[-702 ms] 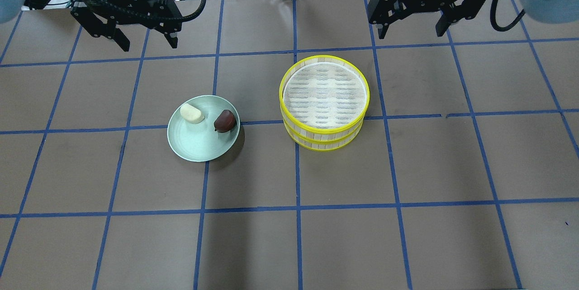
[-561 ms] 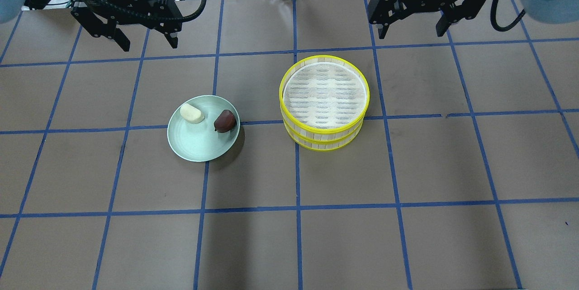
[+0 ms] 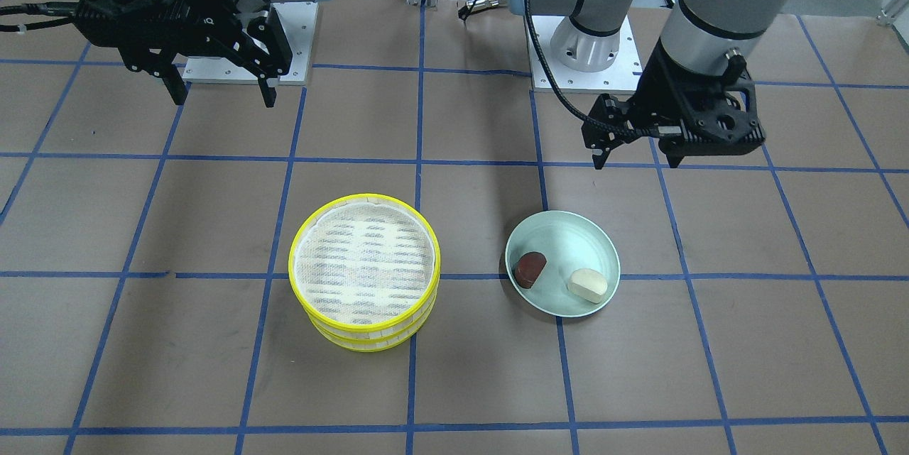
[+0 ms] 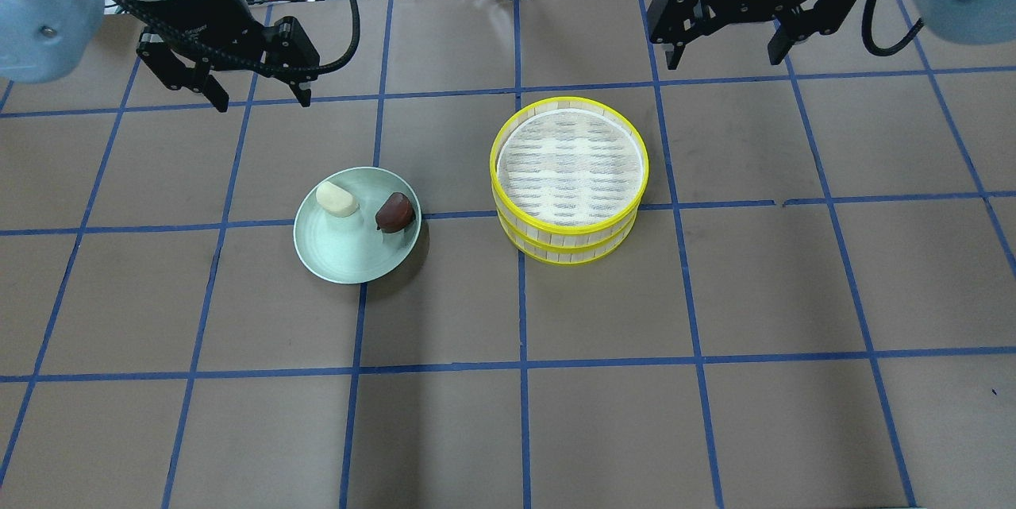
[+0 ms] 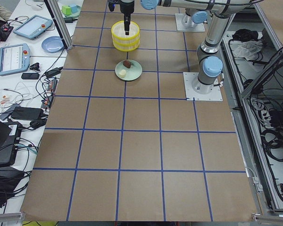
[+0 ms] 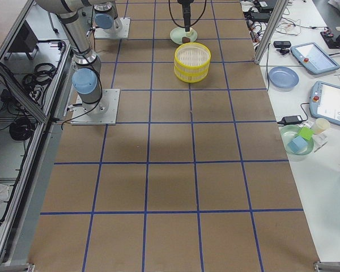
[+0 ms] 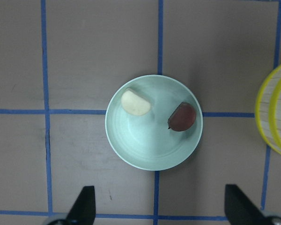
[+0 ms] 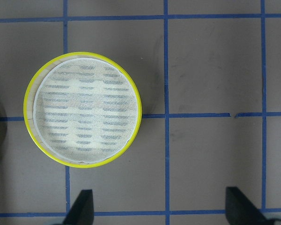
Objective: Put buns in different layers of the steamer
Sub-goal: 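Move the left gripper down toward the white bun on the green plate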
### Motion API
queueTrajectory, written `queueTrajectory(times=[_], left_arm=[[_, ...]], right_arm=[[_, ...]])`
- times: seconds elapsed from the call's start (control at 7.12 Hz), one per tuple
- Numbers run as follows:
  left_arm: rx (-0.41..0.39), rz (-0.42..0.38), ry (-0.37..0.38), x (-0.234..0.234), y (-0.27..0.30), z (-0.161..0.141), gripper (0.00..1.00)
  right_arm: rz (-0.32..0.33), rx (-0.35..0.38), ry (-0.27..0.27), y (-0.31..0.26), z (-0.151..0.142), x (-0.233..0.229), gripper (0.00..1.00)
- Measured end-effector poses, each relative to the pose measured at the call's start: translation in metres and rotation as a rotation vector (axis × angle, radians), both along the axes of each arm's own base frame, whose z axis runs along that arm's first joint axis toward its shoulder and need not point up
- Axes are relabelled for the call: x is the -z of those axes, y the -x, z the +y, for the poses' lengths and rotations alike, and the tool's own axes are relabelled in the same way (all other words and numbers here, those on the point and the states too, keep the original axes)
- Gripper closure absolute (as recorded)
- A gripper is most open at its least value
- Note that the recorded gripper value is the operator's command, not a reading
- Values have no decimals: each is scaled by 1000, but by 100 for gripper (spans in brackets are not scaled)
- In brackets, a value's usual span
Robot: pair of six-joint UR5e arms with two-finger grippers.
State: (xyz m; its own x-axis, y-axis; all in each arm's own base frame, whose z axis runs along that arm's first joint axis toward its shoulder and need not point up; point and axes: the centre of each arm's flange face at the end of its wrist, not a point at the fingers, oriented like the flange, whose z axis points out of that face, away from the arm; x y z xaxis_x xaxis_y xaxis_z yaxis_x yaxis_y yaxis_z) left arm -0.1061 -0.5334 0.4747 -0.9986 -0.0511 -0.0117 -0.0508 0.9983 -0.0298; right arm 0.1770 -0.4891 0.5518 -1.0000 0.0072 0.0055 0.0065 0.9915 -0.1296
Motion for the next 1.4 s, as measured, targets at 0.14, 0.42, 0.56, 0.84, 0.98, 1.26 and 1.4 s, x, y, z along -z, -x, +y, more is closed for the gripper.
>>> queueTrajectory(times=[0.14,0.42,0.56,0.84,0.98,1.26,1.4], left_arm=[[-21,5,-11,32,-19,-14,0],[-33,2,-22,113,-32,-41,0],[-38,6,-35,150,-34,-52,0],[-48,12,-78,202,-36,-65,0],[-63,20,-95,220,-35,-69,0],[-84,41,-120,245,-33,-74,2],[-91,44,-129,255,-33,-76,2]], right_arm=[[0,0,0,0,0,0,0],[0,-2,-3,0,0,2,0],[-1,-2,-5,-1,0,3,0],[11,-4,-13,-2,-3,8,0],[16,-4,-19,-2,-5,12,0],[13,-5,-30,-2,-6,17,0],[10,-5,-33,-3,-6,19,0]])
